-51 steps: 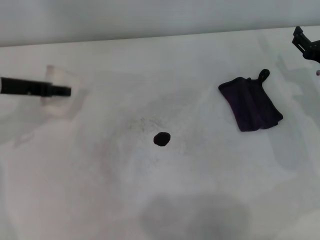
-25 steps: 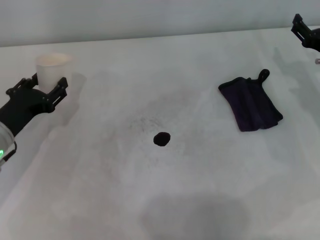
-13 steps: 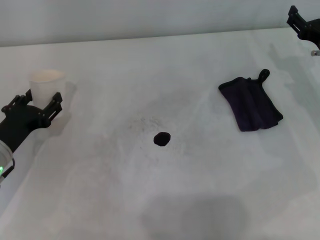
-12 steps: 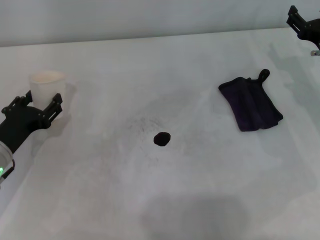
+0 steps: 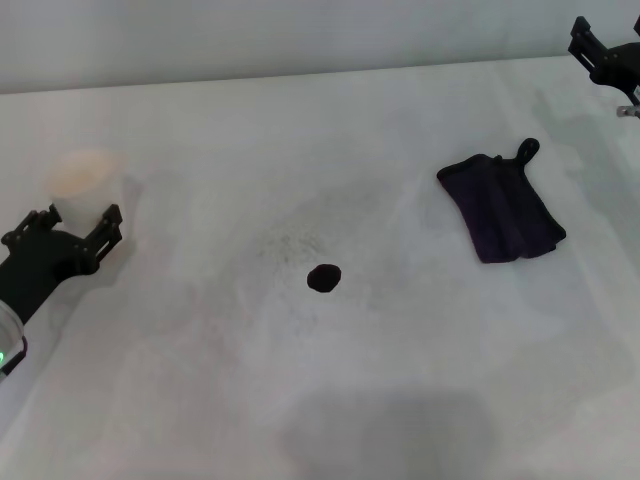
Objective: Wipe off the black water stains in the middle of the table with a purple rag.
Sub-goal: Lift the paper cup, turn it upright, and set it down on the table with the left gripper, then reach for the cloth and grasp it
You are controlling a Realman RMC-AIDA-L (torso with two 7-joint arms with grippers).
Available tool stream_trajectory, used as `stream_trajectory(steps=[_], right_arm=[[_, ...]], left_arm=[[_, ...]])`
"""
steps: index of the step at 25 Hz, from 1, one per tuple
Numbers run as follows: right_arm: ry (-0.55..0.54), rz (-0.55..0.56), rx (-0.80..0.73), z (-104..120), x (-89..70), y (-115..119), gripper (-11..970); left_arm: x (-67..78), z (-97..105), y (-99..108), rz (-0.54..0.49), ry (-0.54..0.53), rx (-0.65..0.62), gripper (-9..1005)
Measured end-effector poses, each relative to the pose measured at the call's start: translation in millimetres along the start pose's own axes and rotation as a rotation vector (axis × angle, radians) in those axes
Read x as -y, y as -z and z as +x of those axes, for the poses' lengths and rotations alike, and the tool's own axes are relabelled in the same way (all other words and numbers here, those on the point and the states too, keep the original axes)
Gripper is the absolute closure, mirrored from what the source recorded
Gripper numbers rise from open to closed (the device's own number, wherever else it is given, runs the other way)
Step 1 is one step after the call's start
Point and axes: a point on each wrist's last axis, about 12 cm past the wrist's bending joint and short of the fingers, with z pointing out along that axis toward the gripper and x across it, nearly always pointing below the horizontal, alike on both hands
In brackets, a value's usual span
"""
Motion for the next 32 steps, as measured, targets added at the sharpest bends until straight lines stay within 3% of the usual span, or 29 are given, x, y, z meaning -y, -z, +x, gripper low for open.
stream_trajectory(steps=[19, 32], right_arm=[[-0.023, -0.017, -0.023, 7.1, -8.7, 2.6, 86], [-0.014, -0.009, -0.017, 4.1, -3.9, 1.1, 85]], left_arm=[[3.3, 15.4, 15.1, 0.018, -0.012, -0.03, 103], [7.9, 31.3, 74.5, 0.012, 0.091, 0.157, 103]])
